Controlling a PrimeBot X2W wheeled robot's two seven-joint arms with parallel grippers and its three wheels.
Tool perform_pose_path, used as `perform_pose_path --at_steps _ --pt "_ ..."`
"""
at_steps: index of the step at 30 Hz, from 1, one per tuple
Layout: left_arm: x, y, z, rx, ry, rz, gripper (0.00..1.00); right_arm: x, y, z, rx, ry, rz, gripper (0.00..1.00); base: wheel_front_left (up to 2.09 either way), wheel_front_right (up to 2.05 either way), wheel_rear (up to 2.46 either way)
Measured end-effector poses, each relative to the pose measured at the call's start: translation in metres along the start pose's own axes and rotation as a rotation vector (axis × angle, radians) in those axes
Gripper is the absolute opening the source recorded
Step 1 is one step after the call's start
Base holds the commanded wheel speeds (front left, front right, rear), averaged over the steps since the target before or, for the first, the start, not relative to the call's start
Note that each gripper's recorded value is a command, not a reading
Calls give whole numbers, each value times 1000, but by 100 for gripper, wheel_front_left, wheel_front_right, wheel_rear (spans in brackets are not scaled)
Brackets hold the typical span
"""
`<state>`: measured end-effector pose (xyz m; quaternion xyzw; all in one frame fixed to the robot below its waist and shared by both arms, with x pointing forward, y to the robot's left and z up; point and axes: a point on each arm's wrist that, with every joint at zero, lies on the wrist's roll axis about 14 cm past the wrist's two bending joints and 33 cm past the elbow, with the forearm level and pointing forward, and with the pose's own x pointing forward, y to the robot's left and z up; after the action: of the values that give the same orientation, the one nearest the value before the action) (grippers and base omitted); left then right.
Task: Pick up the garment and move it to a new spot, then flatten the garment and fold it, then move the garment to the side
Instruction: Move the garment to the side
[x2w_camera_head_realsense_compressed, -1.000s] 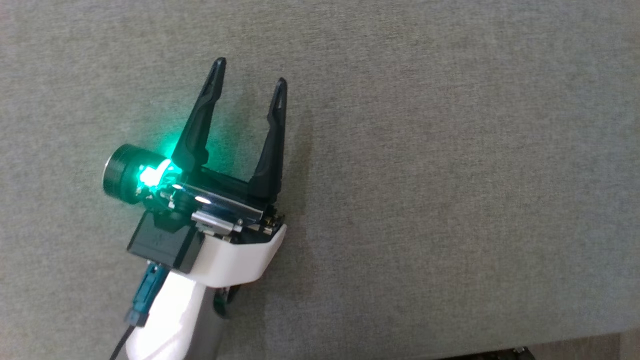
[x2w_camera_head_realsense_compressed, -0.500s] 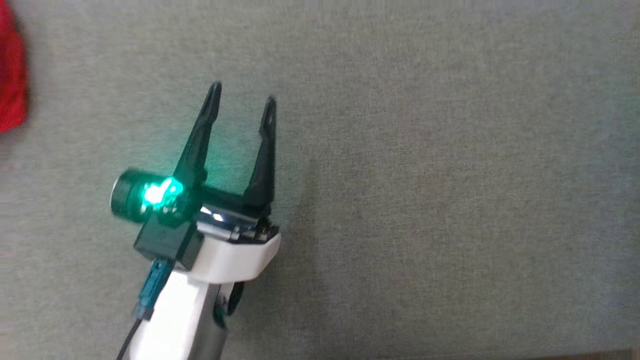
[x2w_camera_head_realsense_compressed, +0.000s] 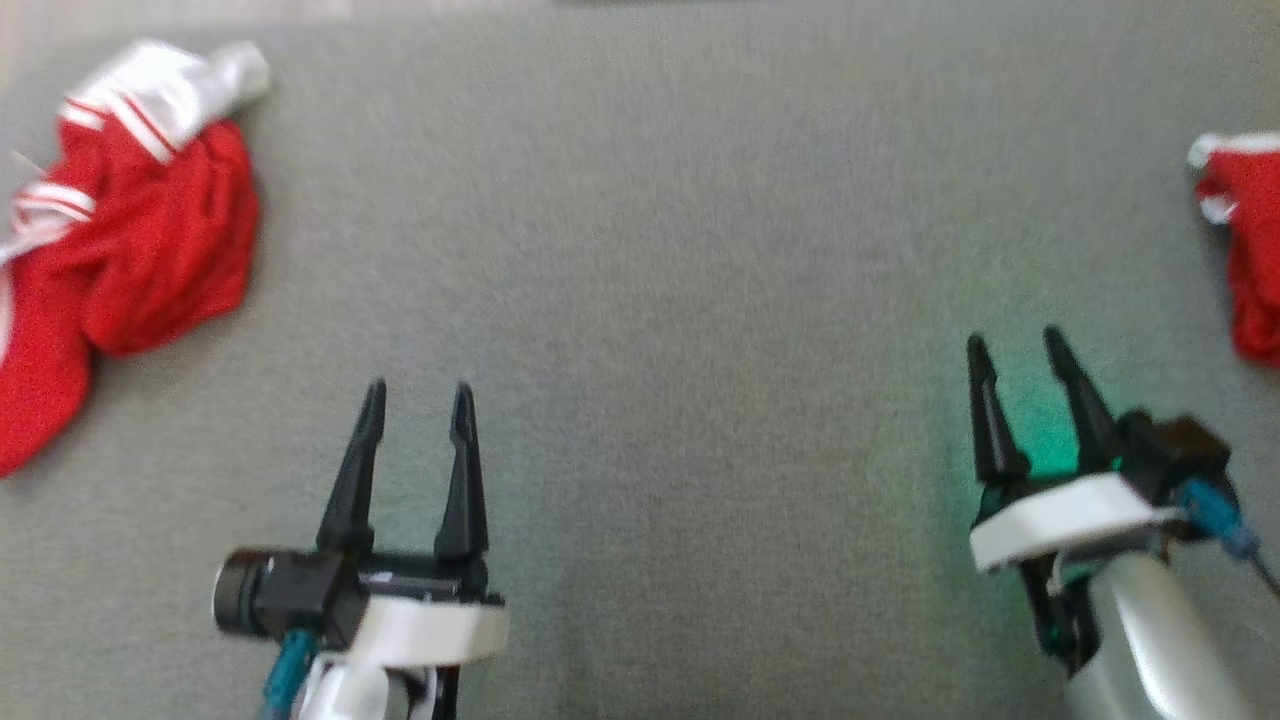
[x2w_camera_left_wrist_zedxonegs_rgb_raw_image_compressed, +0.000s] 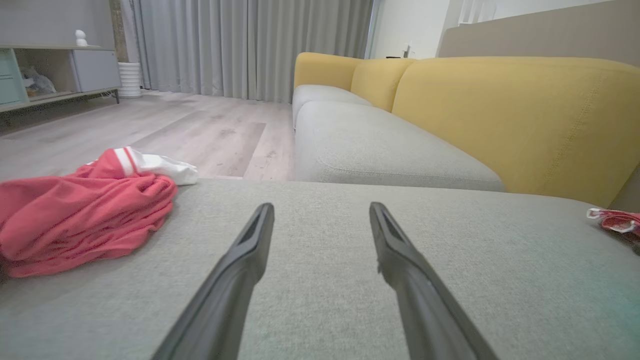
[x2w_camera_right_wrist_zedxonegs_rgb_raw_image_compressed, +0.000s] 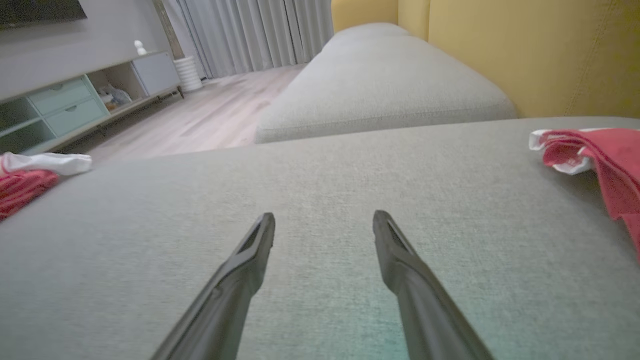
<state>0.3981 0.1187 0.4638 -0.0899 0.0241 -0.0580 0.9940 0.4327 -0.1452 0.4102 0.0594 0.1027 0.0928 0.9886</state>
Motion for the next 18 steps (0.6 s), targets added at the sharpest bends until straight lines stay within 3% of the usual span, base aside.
perform_pose_path --at_steps 6,12,18 --pt "-38 9 23 67 -59 45 100 -36 27 42 15 -138 37 100 0 0 0" --pt "-80 23 31 95 -89 108 100 -83 39 31 32 -133 38 100 0 0 0" --pt "-98 28 41 120 -134 122 100 -102 36 42 23 -184 14 100 0 0 0"
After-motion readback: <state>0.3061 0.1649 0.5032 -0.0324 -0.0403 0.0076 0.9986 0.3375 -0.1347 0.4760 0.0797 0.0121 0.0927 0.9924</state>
